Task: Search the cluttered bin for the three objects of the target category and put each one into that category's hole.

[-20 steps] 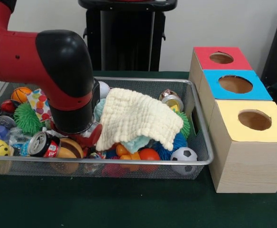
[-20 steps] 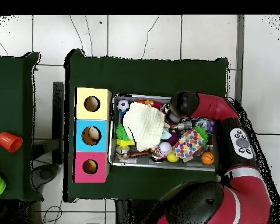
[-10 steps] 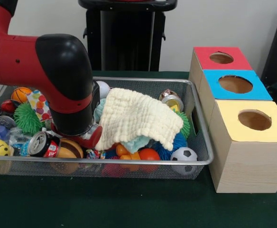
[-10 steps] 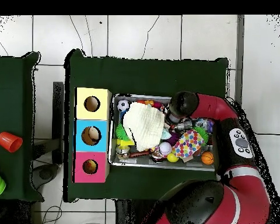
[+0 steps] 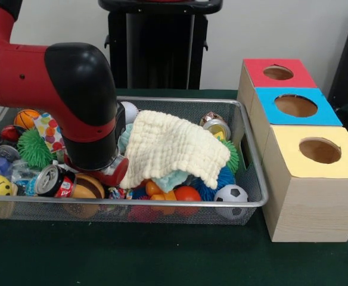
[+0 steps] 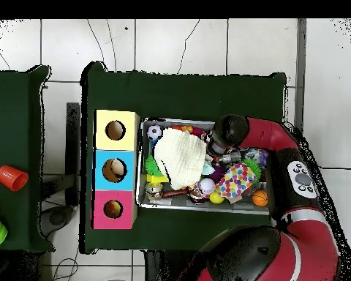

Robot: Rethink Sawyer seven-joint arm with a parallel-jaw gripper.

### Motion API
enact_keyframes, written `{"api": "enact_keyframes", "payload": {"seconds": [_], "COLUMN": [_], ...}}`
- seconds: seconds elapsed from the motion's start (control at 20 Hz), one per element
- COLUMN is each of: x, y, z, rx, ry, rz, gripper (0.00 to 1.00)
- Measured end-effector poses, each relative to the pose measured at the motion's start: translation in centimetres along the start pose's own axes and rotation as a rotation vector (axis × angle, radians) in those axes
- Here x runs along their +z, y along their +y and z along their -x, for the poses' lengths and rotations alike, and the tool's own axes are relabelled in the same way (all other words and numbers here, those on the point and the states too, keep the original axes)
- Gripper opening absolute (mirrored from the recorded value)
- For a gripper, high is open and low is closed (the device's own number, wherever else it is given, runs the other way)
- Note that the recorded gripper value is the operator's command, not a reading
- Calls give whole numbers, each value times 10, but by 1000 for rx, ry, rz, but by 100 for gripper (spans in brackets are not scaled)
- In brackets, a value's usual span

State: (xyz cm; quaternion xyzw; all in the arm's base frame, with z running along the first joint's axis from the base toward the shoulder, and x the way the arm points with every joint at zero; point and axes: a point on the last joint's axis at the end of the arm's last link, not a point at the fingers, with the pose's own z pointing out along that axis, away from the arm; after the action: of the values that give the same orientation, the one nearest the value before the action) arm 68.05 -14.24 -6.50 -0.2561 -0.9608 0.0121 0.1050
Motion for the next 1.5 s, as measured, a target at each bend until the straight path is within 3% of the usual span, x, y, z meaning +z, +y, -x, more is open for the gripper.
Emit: {"api": "enact_keyframes", "payload": {"seconds": [0.7, 1.5], "x": [-1, -6], "y": [0, 3], "z": [1, 6], "rx": [2, 9], "ry": [11, 75], "rz": [-6, -41], "gripper": [0, 0]}}
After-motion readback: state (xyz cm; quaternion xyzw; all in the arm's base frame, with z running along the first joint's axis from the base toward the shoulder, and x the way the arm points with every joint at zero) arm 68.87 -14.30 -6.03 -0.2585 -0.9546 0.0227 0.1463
